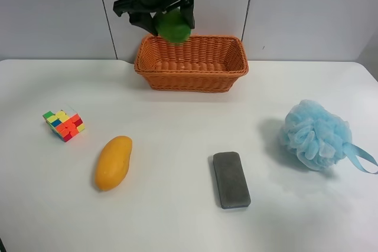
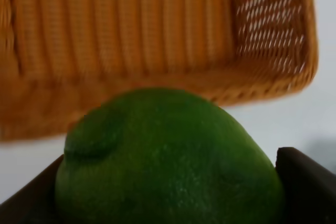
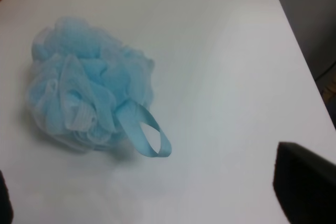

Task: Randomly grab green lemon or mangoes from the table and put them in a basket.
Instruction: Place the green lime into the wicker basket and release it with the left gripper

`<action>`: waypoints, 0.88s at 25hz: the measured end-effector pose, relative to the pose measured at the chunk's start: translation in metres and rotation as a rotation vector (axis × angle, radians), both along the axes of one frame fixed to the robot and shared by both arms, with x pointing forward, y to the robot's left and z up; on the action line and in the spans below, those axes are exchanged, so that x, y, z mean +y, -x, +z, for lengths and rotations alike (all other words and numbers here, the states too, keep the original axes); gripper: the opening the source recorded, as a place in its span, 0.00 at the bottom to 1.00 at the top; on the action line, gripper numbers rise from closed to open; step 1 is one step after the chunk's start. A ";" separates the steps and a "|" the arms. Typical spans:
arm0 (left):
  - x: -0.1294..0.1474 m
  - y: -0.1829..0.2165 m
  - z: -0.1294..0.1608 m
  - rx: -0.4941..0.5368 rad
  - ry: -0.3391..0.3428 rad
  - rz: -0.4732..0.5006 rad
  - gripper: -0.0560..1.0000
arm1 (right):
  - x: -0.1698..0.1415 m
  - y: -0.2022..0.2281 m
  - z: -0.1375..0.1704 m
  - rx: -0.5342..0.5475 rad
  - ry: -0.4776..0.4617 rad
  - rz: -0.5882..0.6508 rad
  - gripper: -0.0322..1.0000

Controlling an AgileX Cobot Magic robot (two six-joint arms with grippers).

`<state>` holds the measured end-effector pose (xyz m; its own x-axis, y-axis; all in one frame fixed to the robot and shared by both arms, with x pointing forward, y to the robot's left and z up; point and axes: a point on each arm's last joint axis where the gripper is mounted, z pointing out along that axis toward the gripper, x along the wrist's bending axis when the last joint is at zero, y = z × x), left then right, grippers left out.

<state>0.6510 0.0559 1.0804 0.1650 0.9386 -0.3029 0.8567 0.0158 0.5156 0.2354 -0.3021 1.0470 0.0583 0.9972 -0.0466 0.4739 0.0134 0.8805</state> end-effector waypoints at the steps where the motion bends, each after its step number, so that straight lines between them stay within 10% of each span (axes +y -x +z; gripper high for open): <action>1: -0.002 -0.008 -0.004 -0.021 0.000 -0.007 0.72 | 0.000 0.000 0.000 0.000 0.000 0.000 0.99; 22: -0.035 -0.071 -0.122 -0.203 -0.027 -0.099 0.72 | 0.000 0.000 0.000 0.000 0.000 0.000 0.99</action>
<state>0.7217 0.0206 0.9583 0.3121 0.9221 -0.2288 0.7316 -0.0796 0.6770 0.2354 -0.3021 1.0470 0.0583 0.9972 -0.0466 0.4739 0.0134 0.8805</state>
